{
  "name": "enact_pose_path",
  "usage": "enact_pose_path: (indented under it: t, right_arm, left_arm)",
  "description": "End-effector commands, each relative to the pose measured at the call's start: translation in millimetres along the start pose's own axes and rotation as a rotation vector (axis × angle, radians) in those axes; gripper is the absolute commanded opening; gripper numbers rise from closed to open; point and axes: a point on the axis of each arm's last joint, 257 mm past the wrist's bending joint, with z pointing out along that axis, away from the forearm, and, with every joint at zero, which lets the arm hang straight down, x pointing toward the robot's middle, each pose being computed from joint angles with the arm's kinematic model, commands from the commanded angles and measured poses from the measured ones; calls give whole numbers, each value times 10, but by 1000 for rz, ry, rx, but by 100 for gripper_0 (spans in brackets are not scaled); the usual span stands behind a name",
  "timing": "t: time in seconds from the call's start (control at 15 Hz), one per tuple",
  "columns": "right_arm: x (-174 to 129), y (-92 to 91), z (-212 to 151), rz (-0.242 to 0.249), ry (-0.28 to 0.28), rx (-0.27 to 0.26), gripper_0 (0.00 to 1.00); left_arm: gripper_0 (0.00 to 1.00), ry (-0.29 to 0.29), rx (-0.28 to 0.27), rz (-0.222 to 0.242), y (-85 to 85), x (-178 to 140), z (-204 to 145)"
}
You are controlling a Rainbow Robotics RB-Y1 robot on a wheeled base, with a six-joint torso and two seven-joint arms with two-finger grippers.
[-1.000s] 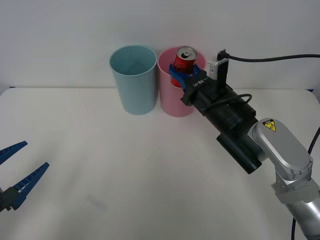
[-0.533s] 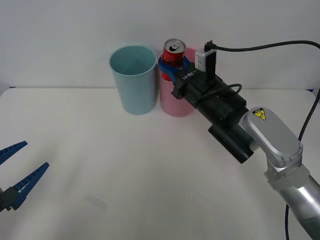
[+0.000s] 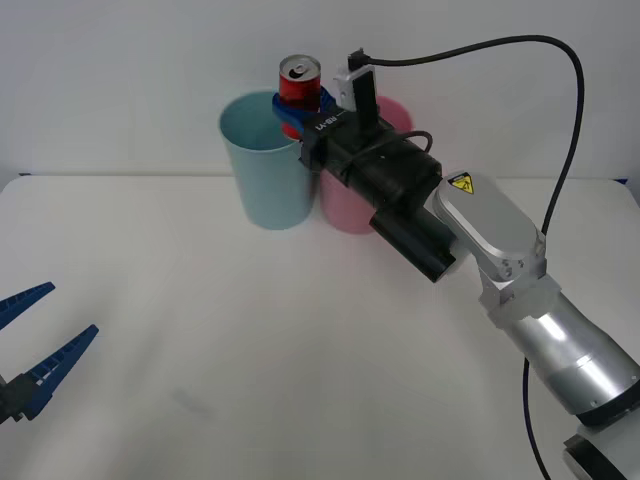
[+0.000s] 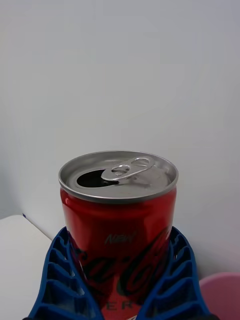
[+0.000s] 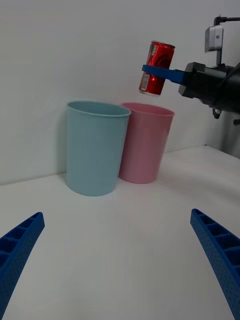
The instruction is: Grasp the object on the table and drop it into the matching bin: aluminum can to the light blue bin, PET bottle to the pink bin.
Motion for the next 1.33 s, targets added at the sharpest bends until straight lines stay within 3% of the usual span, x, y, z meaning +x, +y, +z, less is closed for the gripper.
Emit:
enact_pose_path:
  t: [0.07,0.33,0.73,1.07,1.33]
  right_arm:
    - [5,79,269,-17,12,-7,0]
    - [40,158,578,-54,40,-7,0]
    - [99,150,961,-96,93,54,0]
    - [152,61,1216,-91,149,114,0]
    - [189,-8,1216,-103,163,135,0]
  left_arm:
    - [100,0,0,0,0,0,0]
    - [100,0,0,0,0,0,0]
    - [100,0,0,0,0,0,0]
    - [100,0,0,0,0,0,0]
    - [100,0,0,0,0,0,0]
